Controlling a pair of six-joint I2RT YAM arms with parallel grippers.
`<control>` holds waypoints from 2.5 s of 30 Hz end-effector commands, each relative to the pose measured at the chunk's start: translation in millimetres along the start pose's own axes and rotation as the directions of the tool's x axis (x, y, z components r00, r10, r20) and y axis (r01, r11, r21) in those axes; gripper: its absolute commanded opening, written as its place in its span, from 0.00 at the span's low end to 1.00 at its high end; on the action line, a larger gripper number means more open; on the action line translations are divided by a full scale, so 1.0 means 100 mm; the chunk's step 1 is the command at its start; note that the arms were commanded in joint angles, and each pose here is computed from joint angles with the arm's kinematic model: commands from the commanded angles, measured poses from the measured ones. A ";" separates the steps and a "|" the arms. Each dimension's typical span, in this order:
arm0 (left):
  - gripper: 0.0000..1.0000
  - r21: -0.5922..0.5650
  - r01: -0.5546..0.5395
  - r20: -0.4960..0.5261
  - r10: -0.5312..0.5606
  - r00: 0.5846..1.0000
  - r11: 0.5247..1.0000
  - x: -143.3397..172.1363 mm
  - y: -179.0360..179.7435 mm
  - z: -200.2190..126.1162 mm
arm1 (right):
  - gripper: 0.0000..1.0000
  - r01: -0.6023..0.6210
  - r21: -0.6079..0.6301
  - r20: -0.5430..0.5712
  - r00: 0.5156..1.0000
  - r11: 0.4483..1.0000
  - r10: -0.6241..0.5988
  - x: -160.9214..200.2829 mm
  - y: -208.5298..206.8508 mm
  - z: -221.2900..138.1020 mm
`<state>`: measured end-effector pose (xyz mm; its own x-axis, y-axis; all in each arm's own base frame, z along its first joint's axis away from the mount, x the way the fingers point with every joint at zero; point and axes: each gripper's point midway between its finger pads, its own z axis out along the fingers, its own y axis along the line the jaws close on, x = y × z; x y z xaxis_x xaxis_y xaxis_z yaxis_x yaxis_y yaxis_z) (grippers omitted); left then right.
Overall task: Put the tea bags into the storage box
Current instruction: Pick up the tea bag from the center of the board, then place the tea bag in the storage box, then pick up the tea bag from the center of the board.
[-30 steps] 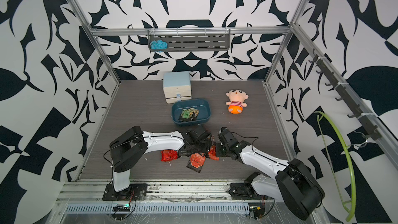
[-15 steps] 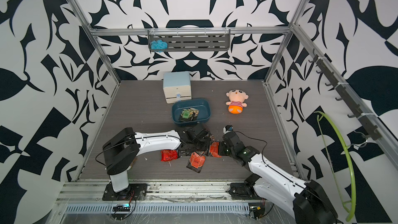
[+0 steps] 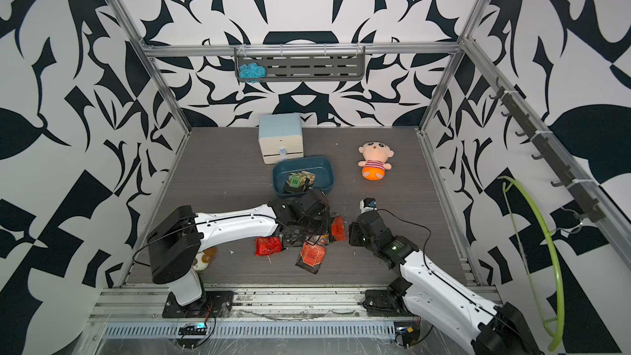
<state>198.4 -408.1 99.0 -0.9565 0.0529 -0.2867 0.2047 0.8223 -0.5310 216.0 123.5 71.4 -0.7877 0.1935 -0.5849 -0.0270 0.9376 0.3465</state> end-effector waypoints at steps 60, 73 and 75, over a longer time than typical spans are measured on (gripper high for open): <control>0.46 -0.264 0.160 0.295 -0.078 0.952 0.951 -1.77 1.44 -0.94 | 0.41 0.042 -0.048 -0.031 0.999 0.998 -0.044 0.06 0.09 0.08; 0.53 -0.033 0.060 0.254 -0.050 0.966 0.998 -0.57 0.94 -1.27 | 0.48 -0.048 -0.214 -0.213 0.977 0.976 0.001 0.29 0.43 -0.19; 0.52 0.019 0.022 0.227 -0.025 0.974 1.000 -0.34 0.77 -1.23 | 0.54 -0.066 -0.255 -0.203 0.979 0.965 0.013 0.29 0.51 -0.26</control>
<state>244.1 -260.0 162.7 -0.8785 -0.1029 -0.4666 0.1575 0.8596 -0.4861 183.4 153.5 67.3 -0.8909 0.1341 -0.4339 -0.0989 0.8751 0.4736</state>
